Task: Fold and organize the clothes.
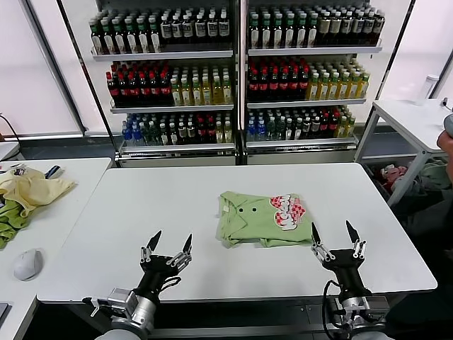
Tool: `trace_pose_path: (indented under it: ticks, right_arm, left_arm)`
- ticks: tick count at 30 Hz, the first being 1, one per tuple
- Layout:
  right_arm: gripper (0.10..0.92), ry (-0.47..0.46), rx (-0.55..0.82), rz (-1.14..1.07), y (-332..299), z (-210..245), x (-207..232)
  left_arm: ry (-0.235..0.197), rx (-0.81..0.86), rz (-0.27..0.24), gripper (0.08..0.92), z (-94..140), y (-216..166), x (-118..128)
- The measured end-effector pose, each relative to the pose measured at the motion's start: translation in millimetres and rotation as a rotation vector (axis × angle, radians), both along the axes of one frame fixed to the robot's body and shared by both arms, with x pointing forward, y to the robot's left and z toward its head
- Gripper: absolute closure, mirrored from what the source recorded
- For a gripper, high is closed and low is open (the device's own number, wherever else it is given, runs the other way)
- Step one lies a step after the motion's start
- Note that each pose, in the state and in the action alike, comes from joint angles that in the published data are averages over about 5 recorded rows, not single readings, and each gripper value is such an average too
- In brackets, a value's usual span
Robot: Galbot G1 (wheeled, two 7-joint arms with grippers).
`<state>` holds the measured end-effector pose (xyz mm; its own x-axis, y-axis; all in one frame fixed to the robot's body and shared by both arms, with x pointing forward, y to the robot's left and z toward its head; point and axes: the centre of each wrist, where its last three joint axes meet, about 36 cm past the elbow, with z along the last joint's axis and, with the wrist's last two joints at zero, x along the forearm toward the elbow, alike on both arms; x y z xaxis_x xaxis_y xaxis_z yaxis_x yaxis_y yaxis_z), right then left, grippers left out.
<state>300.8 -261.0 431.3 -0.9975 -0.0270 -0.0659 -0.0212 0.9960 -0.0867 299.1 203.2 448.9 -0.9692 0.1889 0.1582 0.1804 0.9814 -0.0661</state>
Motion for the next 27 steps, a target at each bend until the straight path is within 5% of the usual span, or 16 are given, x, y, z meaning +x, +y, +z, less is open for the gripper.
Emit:
trace_pose_path:
  ticks: [27]
  right_arm:
    - [0.200, -0.061, -0.086, -0.010, 14, 5, -15]
  left_arm:
    - [-0.053, 0.002, -0.062, 0.177, 8, -2, -11]
